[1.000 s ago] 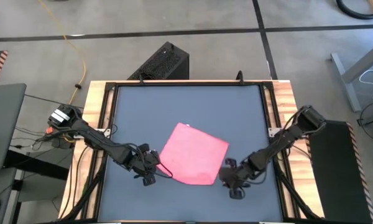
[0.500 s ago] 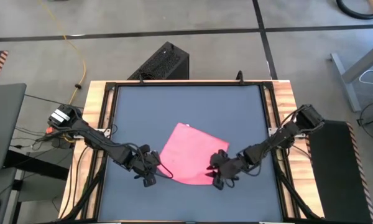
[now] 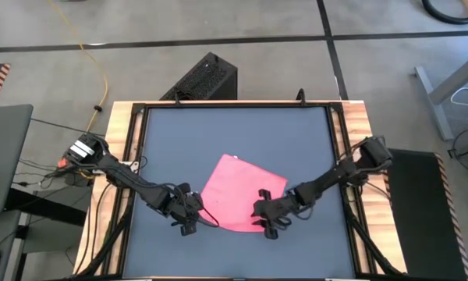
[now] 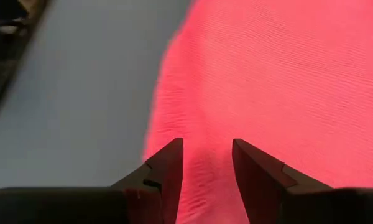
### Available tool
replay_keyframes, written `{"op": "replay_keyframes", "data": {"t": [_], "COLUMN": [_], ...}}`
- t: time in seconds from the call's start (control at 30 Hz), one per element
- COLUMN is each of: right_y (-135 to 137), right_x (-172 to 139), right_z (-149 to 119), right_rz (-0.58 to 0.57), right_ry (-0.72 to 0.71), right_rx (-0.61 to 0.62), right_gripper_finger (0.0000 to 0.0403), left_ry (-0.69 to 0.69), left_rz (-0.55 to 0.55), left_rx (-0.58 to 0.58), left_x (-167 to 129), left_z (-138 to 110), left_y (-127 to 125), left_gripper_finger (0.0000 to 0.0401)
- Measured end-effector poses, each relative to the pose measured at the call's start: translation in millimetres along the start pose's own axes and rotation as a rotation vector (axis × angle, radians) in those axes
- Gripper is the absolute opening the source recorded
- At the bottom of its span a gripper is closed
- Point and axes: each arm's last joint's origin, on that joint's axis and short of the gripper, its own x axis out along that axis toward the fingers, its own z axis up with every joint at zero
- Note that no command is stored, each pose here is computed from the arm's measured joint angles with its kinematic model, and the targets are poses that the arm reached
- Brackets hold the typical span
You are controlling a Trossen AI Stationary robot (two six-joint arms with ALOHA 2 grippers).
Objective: Roll towel
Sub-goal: Fold the pink microfiber towel
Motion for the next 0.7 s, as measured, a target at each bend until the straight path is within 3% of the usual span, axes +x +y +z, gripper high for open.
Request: {"op": "replay_keyframes", "data": {"t": [0.2, 0.43, 0.7], "right_y": [-3.3, -2.8, -0.9], "right_x": [6.6, 6.2, 3.8], "right_z": [2.9, -2.0, 1.4], "right_rz": [-0.005, 0.041, 0.053], "right_ry": [0.01, 0.081, 0.058], "right_rx": [-0.031, 0.025, 0.032], "right_gripper_finger": [0.0161, 0.0154, 0.0055], "left_ry": [0.001, 0.0, -0.006], "left_rz": [0.001, 0.002, 0.008], "left_rx": [0.001, 0.004, 0.015], "left_x": [0.0, 0.0, 0.0], "left_z": [-0.1, -0.1, 0.1], "left_y": [0.1, 0.1, 0.3], "left_gripper_finger": [0.0, 0.0, 0.0]}}
